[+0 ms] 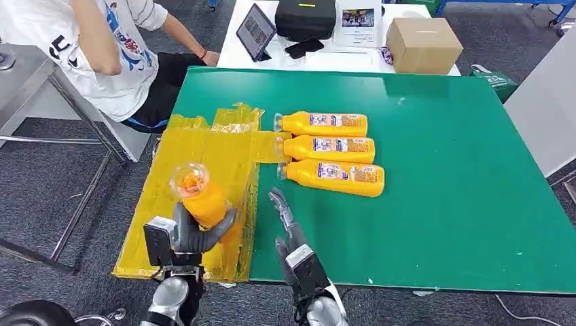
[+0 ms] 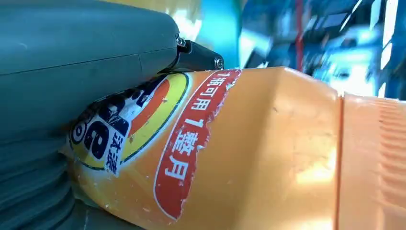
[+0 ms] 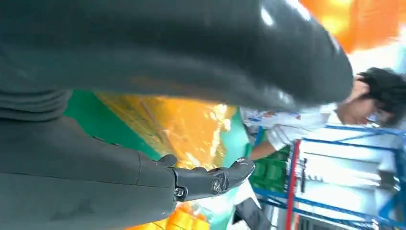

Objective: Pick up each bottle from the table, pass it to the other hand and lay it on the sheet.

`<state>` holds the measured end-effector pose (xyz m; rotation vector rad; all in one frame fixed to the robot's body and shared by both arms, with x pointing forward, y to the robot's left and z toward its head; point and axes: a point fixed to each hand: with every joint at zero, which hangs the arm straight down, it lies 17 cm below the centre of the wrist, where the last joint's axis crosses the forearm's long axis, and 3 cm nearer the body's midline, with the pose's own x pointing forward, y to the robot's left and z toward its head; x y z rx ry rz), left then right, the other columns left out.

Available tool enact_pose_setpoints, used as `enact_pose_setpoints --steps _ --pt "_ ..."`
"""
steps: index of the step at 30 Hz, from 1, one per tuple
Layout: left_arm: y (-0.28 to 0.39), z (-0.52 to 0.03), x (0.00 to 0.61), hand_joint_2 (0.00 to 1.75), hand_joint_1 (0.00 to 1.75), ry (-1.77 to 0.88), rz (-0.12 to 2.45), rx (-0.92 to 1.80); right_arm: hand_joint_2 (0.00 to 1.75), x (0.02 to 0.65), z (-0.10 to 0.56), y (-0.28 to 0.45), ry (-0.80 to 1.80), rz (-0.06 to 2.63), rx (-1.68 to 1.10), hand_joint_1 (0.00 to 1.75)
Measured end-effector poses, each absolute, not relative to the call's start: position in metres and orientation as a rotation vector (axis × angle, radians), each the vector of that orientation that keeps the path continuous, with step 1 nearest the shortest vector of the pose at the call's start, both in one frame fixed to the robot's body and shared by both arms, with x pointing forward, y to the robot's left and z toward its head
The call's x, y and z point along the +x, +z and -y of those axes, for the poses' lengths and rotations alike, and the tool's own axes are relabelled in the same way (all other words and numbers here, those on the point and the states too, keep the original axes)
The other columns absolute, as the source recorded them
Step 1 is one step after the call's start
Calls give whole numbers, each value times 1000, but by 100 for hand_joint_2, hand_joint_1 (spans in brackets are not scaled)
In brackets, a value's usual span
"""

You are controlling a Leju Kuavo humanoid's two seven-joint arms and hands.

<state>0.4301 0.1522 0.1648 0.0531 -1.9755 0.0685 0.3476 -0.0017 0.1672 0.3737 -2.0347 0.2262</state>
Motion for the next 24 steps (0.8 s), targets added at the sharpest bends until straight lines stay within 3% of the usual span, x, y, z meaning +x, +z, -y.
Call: enact_pose_setpoints --steps 11,16,24 --pt "183 -185 457 175 175 -14 2046 336 0 352 22 195 114 2103 349 0" --pt "195 -199 472 175 175 -168 2077 588 0 355 44 219 -8 2153 312 0" --pt "195 -206 486 175 175 -226 2071 635 0 353 51 237 -43 2194 318 0"
